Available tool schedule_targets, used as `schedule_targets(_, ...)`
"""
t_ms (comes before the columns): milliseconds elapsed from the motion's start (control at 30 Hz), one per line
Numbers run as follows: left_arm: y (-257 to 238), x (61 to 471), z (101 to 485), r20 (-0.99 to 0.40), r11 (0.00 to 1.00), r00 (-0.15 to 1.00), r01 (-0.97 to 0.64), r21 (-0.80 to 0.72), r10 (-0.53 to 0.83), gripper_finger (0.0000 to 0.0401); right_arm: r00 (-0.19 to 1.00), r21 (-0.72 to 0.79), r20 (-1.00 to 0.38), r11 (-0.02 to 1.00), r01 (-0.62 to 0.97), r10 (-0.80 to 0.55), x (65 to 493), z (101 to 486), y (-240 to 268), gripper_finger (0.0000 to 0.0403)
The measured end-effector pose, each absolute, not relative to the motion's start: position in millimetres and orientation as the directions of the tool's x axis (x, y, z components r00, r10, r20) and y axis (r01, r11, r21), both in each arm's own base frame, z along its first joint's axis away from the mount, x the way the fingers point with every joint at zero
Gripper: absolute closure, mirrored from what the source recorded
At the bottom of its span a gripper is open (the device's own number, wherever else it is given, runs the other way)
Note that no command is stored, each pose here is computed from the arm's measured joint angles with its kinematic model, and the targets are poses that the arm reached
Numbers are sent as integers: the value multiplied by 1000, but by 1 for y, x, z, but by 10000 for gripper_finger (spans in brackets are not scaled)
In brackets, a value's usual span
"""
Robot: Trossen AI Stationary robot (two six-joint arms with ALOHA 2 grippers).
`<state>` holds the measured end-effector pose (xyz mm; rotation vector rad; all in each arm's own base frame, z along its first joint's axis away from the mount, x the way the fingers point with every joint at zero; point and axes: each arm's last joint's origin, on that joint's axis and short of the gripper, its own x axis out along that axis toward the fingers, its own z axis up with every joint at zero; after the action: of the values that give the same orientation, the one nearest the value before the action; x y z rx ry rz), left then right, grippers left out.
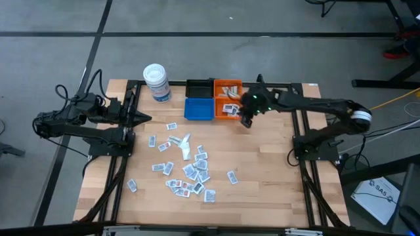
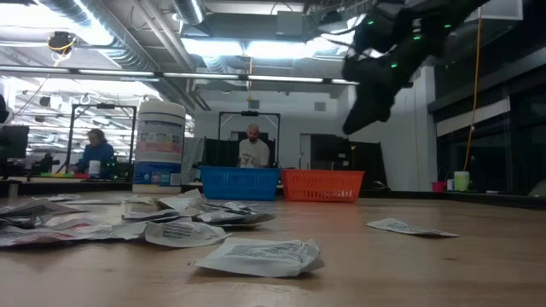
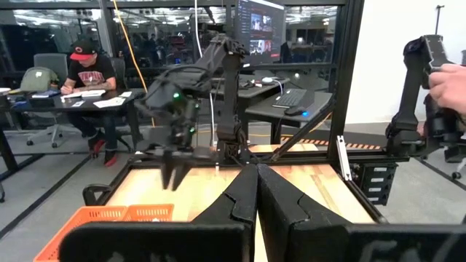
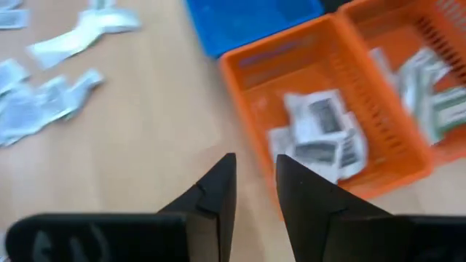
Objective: Pick & Place First Aid Supplies
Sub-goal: Move the ointment pack near the wound care packs
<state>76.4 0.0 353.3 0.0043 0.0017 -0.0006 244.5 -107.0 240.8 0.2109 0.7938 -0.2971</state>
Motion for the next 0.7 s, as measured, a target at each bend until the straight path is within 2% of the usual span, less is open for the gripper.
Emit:
schedule_targets(233,0,76,353,-1,1000,1000,1,4,-1,397,719,127,-695,981,148,-18,217,240,-73,303)
schedule_targets(467,0,76,353,-1,1000,1000,1,4,-1,397,693,90,-713,994,-60,107,214,235,-35,303)
schedule_targets(700,0,76,353,-1,1000,1000,1,4,-1,397,635,55,-736,956,-289,235,223,226,5,303)
